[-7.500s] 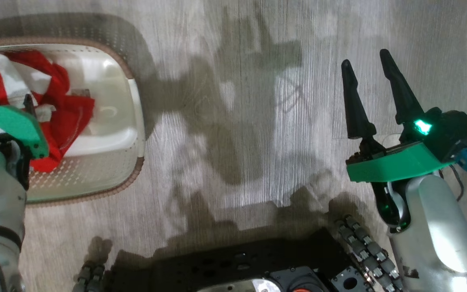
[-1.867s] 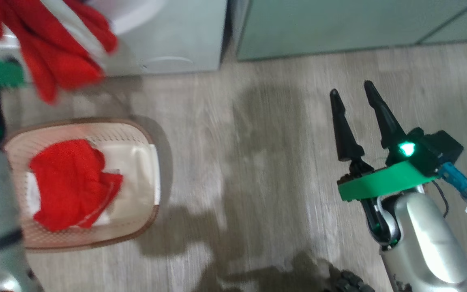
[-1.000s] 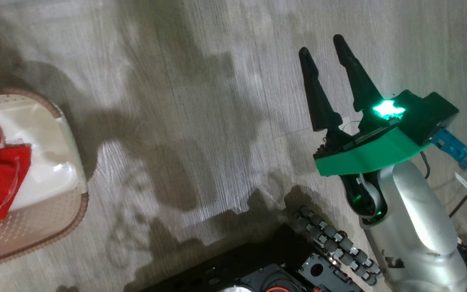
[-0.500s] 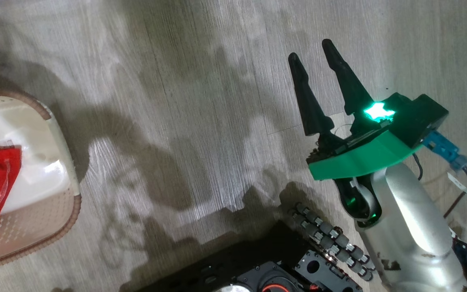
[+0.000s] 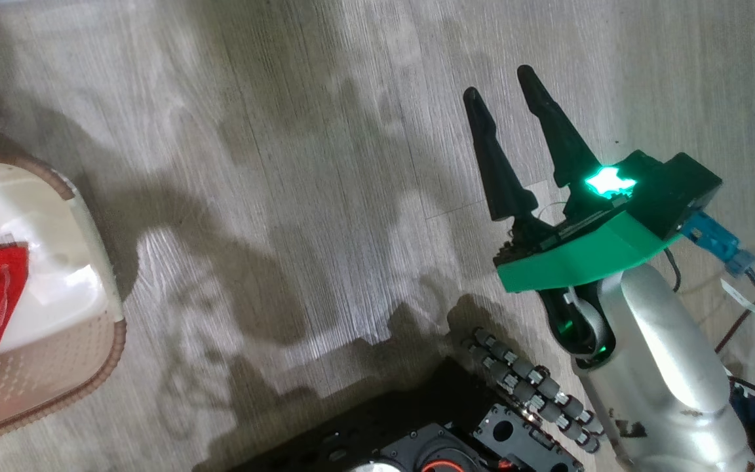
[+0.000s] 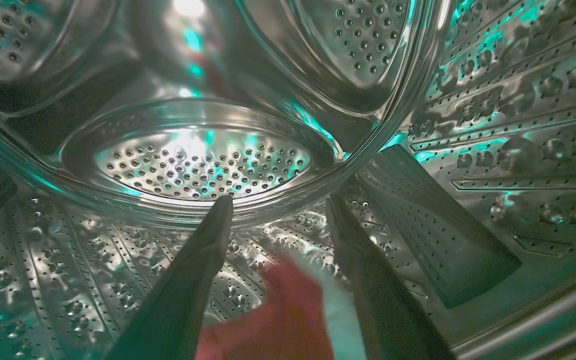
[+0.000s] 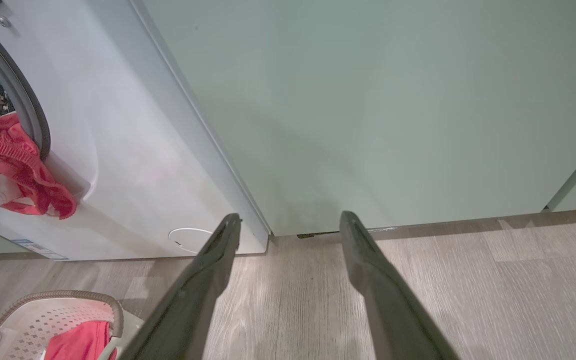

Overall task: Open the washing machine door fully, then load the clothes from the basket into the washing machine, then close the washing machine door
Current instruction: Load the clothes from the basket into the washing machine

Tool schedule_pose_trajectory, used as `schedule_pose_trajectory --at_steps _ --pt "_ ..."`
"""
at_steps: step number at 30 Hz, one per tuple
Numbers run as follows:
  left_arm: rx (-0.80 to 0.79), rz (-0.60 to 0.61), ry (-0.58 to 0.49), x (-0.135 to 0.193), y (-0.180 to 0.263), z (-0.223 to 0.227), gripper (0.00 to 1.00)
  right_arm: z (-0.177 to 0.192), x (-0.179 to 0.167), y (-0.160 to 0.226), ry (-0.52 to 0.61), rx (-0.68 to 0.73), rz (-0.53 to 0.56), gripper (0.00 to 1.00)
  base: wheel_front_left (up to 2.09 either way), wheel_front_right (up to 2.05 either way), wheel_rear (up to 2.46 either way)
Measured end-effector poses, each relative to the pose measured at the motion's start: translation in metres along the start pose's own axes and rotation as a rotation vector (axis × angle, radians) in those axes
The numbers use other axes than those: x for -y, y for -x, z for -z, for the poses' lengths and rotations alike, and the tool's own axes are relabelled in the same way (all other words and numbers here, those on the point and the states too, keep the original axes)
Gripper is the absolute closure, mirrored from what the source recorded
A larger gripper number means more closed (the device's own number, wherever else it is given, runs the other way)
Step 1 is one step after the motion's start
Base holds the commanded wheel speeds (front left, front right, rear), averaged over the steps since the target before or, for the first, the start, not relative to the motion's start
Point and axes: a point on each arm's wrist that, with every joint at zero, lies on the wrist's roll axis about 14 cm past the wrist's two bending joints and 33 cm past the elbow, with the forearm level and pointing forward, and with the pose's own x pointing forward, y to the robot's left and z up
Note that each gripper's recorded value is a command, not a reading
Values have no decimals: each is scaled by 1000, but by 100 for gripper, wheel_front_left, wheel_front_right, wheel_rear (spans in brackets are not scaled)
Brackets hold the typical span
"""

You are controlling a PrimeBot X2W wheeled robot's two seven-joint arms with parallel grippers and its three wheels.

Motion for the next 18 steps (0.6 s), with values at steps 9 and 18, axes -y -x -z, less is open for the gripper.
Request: schedule_pose_trajectory --at_steps 9,18 --pt "79 14 38 3 9 -41 0 -14 -4 -2 20 38 -11 0 0 0 0" --pt "51 51 87 16 61 -48 0 -43 -19 -4 80 113 -54 0 0 0 0"
